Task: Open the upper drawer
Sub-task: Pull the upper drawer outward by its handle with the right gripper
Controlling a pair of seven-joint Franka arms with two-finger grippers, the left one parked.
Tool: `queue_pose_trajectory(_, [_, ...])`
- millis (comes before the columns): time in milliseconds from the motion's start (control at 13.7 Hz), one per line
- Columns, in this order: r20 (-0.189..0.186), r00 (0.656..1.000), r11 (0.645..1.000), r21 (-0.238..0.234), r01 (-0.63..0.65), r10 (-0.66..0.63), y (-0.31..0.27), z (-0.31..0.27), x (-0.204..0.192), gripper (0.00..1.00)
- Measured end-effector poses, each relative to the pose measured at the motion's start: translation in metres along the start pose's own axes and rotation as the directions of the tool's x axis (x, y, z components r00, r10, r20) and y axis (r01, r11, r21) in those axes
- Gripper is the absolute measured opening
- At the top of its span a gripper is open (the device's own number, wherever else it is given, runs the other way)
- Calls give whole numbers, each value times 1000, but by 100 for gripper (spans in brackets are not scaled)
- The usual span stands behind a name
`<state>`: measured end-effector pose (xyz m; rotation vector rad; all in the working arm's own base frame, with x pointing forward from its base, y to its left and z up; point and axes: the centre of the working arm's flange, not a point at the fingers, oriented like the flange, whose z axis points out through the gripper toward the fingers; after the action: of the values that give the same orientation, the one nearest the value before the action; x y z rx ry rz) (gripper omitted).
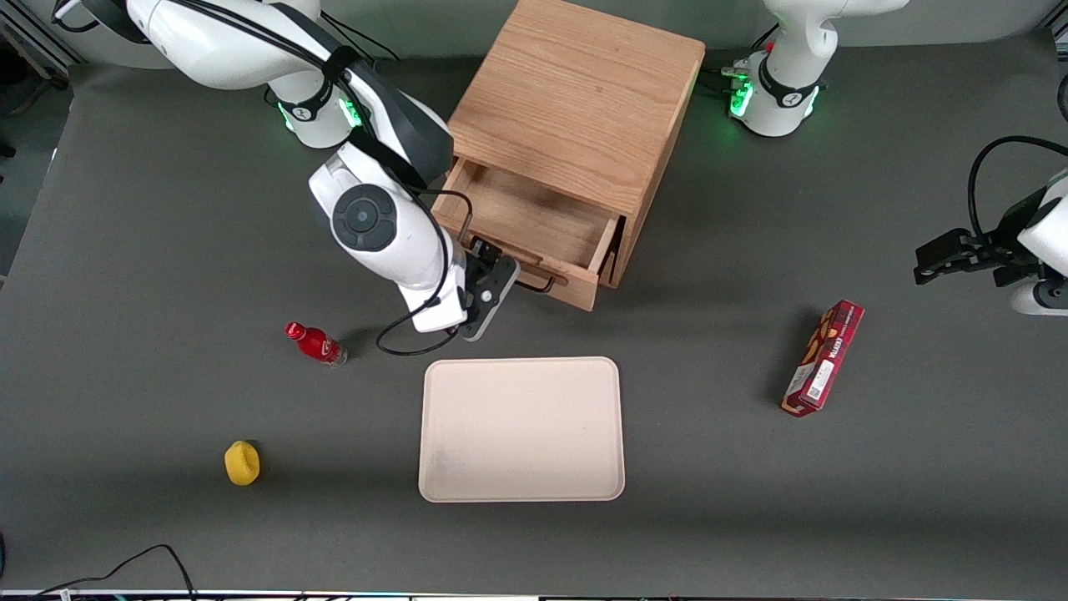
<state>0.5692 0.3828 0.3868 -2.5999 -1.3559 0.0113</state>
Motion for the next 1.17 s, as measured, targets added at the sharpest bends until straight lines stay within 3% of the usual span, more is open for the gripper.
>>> queue_pose_trajectory(729, [-102,992,994,-80,-78,69,57,-13,-8,100])
queue_pose_trajectory(1167, [-127,988,989,-114,-97,82,86,-24,-15,100])
